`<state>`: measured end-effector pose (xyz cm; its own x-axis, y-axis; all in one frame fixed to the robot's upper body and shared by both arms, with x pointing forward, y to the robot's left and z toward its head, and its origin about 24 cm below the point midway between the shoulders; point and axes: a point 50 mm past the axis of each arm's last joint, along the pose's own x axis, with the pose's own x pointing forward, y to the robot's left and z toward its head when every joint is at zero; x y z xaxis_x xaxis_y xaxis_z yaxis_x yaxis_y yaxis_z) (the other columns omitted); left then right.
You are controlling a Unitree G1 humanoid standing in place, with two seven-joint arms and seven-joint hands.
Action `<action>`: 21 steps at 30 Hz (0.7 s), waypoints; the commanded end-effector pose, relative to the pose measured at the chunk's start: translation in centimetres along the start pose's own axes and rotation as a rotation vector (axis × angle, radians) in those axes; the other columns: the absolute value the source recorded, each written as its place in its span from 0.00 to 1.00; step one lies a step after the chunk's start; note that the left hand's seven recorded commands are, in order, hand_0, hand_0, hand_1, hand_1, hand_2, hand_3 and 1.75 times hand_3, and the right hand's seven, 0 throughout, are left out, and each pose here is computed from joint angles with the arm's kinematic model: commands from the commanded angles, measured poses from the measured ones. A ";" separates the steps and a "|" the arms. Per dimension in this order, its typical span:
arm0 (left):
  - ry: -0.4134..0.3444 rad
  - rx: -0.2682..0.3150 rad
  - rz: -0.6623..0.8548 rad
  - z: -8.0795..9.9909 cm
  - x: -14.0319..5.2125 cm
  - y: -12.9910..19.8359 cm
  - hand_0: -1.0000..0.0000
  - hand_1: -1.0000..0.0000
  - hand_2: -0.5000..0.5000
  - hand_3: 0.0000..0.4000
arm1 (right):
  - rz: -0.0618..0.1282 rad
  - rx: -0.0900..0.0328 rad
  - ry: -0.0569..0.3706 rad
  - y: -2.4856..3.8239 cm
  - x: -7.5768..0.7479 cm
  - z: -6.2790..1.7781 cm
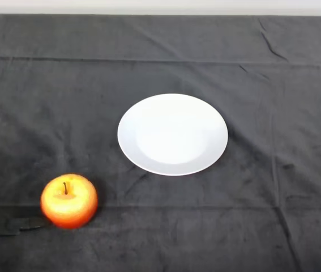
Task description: Move the apple to the plate
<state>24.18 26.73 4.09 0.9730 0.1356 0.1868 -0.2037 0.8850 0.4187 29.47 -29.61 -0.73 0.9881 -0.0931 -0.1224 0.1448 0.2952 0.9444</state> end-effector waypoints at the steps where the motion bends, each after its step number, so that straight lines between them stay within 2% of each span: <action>1: -0.038 0.014 -0.031 1.0 0.4 -0.7 1.00 1.00 0.50 0.00 | -0.001 -0.018 -0.016 0.35 0.15 0.66; 9: -0.039 0.002 -0.113 1.3 0.3 -3.4 1.00 1.00 0.50 0.00 | -0.001 -0.019 -0.015 0.35 0.15 0.65; 21: -0.042 0.000 -0.209 1.5 0.9 -5.5 1.00 1.00 0.50 0.00 | -0.002 -0.019 -0.015 0.36 0.14 0.65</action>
<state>25.09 21.54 2.30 0.9934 -0.0371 0.1085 -0.0126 0.9050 0.4253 29.48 -29.64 -0.70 0.9880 -0.0942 -0.1221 0.1449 0.2962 0.9441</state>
